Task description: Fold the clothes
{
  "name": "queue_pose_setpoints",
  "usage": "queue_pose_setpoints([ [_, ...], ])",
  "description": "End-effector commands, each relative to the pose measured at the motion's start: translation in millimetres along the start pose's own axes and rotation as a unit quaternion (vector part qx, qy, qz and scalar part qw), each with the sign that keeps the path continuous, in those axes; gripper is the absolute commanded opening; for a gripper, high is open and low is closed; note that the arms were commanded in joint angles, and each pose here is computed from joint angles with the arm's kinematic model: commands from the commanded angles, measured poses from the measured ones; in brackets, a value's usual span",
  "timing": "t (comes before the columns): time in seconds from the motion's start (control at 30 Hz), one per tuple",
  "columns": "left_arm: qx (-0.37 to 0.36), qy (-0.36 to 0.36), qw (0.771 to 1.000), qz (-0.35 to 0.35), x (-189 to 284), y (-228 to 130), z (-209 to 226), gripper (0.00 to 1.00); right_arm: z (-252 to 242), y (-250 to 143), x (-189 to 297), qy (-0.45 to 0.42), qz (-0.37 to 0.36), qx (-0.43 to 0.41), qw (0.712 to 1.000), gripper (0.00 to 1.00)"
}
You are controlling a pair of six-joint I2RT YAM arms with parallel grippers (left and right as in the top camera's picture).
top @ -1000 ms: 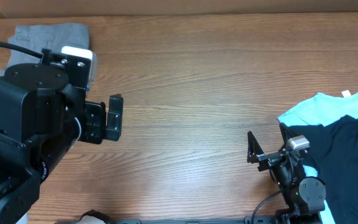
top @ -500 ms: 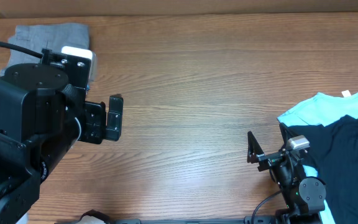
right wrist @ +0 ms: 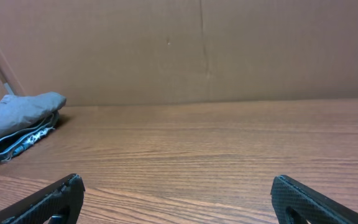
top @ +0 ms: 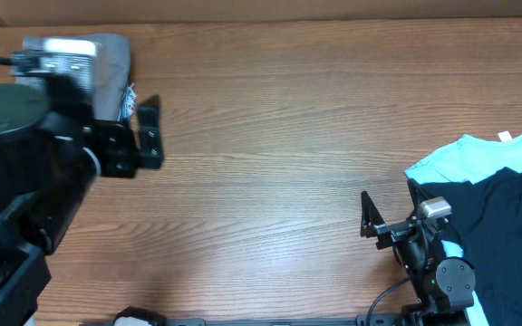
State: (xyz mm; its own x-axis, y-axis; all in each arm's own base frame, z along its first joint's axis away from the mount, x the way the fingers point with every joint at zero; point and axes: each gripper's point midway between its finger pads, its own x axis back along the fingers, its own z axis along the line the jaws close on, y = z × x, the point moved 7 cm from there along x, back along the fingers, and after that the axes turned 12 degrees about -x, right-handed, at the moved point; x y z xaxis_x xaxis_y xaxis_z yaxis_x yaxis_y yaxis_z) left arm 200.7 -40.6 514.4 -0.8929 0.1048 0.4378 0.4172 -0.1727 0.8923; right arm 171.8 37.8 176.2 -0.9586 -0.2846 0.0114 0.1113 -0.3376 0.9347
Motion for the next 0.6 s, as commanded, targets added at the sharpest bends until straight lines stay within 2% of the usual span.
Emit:
queue_pose_setpoints([
  [0.0, 0.022, -0.022, 0.999, -0.032, -2.5, -9.6, 3.4, 1.00, -1.3, -2.7, -0.3, -0.001, 0.001, 0.000, 1.000, 1.00],
  [0.2, 0.027, -0.017, 0.993, -0.116, -23.4, -41.1, 5.6, 1.00, -1.3, -2.7, -0.3, -0.001, 0.001, 0.000, 1.000, 1.00],
  [0.57, -0.068, -0.007, 0.970, -0.232, -31.2, -136.3, -10.4, 1.00, -1.2, -2.6, -0.3, 0.000, 0.001, 0.000, 1.000, 1.00],
])
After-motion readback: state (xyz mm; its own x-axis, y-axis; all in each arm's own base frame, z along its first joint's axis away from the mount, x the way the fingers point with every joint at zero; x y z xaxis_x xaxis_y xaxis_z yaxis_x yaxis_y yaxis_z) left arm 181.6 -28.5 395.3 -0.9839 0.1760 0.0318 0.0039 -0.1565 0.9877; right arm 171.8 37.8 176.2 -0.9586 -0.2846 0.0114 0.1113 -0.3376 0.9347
